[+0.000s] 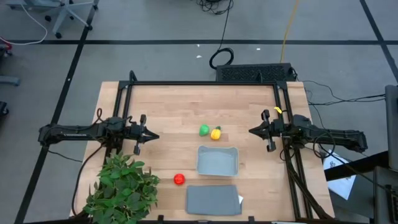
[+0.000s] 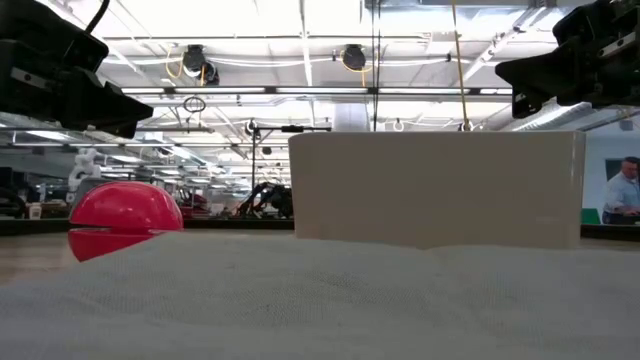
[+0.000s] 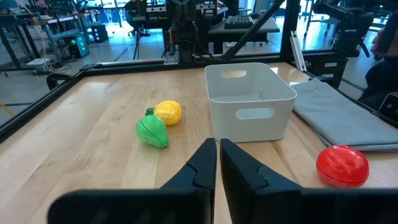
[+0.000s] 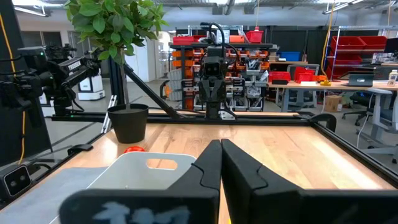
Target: Pick and placing Produce into tupperware
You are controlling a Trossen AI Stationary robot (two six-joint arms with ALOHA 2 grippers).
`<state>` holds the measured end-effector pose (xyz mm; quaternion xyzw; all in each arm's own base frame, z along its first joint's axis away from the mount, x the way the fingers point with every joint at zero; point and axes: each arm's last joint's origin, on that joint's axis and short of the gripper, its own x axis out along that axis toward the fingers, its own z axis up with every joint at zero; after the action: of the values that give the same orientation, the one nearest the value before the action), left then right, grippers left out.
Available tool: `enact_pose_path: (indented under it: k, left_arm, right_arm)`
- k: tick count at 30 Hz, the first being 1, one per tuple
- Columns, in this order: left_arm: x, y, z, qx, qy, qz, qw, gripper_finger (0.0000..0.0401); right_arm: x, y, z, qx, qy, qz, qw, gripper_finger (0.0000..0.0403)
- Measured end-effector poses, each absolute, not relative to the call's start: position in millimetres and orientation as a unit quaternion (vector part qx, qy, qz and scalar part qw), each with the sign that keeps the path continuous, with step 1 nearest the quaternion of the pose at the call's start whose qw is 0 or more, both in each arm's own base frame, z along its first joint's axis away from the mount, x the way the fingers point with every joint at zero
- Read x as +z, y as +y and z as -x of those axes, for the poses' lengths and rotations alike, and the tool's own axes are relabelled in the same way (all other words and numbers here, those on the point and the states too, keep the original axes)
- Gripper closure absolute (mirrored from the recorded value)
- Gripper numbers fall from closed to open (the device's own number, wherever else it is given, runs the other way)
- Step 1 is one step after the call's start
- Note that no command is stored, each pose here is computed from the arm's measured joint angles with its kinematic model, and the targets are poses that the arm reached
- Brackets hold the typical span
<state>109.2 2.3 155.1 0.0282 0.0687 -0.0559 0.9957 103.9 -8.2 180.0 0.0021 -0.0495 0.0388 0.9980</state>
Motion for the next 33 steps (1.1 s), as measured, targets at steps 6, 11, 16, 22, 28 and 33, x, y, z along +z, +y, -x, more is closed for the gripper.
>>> enact_pose_path:
  k: [6, 11, 16, 22, 28, 33]
  left_arm:
    - [155.2, 2.3, -109.2, -0.056, 0.068, -0.028, 0.996, 0.0375]
    - [155.2, 2.3, -109.2, -0.056, 0.068, -0.028, 0.996, 0.0375]
    - [155.2, 2.3, -109.2, -0.056, 0.069, -0.028, 0.996, 0.0375]
    - [155.2, 2.3, -109.2, -0.056, 0.068, -0.028, 0.996, 0.0375]
    - [155.1, 2.3, -109.2, -0.056, 0.069, -0.028, 0.996, 0.0375]
    - [155.2, 2.3, -109.2, -0.056, 0.069, -0.028, 0.996, 0.0375]
  right_arm:
    - [180.0, -8.2, -103.9, 0.039, -0.049, -0.002, 0.998, 0.0403]
    - [180.1, -8.2, -103.9, 0.039, -0.050, -0.002, 0.998, 0.0403]
    - [180.1, -8.2, -103.9, 0.039, -0.050, -0.002, 0.998, 0.0403]
    - [180.1, -8.2, -103.9, 0.039, -0.050, -0.002, 0.998, 0.0403]
    - [180.0, -8.2, -103.9, 0.039, -0.049, -0.002, 0.998, 0.0403]
    - [180.0, -8.2, -103.9, 0.040, -0.049, -0.023, 0.998, 0.0403]
